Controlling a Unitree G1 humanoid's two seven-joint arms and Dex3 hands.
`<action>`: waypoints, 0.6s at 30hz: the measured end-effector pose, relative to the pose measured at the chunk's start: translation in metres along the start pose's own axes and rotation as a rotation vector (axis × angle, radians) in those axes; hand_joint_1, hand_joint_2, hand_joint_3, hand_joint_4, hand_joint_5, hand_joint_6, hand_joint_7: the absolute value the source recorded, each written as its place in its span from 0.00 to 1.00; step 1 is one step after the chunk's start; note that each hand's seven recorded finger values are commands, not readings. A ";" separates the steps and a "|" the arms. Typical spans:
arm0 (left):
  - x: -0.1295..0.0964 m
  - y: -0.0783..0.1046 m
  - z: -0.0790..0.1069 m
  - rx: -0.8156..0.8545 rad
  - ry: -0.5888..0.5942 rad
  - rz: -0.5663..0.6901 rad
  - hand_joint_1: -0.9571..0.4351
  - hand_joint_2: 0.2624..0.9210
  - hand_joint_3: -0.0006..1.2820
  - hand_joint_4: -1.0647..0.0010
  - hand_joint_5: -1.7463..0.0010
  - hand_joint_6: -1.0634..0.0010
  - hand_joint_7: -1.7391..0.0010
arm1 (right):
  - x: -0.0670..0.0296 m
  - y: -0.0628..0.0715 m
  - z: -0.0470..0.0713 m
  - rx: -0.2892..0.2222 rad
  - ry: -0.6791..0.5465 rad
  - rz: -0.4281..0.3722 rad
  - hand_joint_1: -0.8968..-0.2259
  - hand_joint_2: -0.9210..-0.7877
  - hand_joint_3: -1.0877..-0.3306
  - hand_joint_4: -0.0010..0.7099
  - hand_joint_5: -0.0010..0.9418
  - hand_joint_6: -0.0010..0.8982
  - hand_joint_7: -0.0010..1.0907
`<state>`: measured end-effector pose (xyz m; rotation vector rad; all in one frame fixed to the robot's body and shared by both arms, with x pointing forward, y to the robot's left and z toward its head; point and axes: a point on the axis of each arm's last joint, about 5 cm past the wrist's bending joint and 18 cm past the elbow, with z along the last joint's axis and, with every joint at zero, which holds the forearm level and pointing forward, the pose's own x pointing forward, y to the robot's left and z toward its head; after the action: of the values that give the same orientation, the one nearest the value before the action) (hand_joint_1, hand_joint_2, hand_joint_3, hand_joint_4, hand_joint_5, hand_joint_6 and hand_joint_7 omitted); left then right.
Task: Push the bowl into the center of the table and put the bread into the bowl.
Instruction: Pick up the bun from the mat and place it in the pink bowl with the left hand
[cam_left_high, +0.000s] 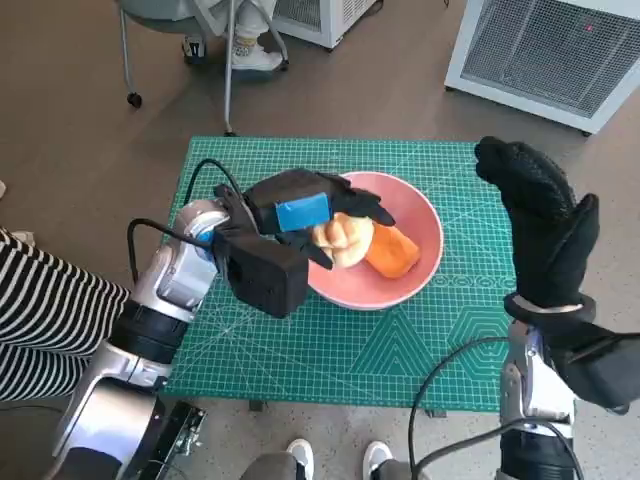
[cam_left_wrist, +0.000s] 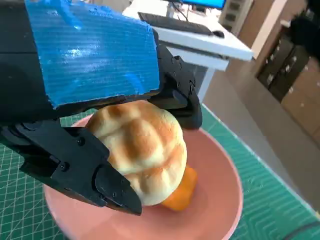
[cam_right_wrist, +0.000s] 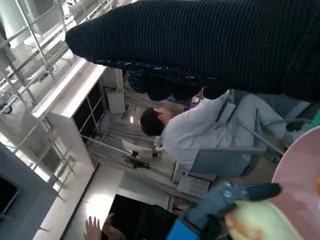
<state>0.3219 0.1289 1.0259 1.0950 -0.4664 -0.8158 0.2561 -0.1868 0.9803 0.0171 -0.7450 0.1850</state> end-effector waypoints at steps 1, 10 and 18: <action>0.000 0.000 0.000 0.000 0.000 -0.001 0.50 0.82 0.00 0.74 1.00 0.66 0.98 | 0.0001 0.000 0.000 -0.001 -0.001 0.000 0.31 0.00 0.49 0.27 0.00 0.14 0.34; -0.005 0.009 -0.009 -0.069 -0.042 -0.015 0.28 0.88 0.01 0.98 1.00 0.95 1.00 | 0.0014 -0.001 0.001 -0.009 -0.003 0.000 0.30 0.00 0.49 0.27 0.00 0.14 0.34; -0.013 0.022 -0.020 -0.294 -0.147 0.058 0.14 0.99 0.14 1.00 1.00 0.99 1.00 | 0.0054 -0.001 0.002 -0.006 -0.002 0.000 0.32 0.00 0.49 0.27 0.00 0.13 0.35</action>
<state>0.3348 0.1557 1.0391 0.7506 -0.4817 -0.8857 0.2590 -0.1869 0.9852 0.0117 -0.7478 0.1828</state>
